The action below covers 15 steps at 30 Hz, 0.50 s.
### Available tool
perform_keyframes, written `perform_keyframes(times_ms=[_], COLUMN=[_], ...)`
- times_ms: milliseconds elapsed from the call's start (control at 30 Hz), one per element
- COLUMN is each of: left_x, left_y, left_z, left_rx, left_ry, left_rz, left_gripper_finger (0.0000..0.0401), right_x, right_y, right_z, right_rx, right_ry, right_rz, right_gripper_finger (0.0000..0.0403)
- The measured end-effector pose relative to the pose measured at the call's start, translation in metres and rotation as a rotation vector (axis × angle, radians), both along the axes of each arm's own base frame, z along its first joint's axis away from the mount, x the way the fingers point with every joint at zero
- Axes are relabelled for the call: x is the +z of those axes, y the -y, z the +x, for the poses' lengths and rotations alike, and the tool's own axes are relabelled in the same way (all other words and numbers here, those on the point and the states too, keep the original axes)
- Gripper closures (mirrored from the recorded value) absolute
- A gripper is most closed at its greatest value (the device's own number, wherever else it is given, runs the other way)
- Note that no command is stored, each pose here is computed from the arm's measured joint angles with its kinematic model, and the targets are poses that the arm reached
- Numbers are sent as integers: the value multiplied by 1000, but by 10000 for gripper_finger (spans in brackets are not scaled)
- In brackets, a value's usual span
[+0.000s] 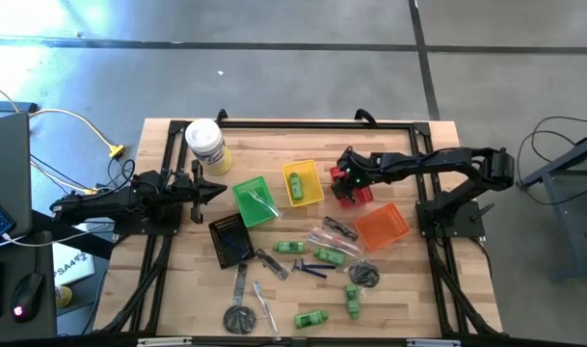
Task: Pick & Place Travel size toiletries
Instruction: Adjust the red bin
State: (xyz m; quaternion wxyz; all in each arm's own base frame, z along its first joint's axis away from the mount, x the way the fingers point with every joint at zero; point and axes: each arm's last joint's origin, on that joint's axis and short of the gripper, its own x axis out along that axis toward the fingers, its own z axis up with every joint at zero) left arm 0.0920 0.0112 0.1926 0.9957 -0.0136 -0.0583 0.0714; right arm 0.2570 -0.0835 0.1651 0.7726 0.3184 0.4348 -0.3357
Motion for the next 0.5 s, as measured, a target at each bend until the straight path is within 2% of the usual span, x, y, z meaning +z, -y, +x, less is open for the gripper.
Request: perform_keyframes(times_ms=[233, 333, 500], left_x=[-1, -2, -2], left_y=[0, 0, 0], left_z=[0, 0, 0], left_rx=[0, 0, 2], left_ry=[-13, -22, -25], left_rz=[-1, -2, 7], left_gripper_finger=[401, 401, 401], right_x=[27, 42, 59], right_y=[-6, -14, -39], right_z=[7, 11, 18], right_rx=[94, 260, 665], right_ry=[-139, -212, -254], right_rz=[-91, -127, -131], right_gripper_finger=[252, 252, 252])
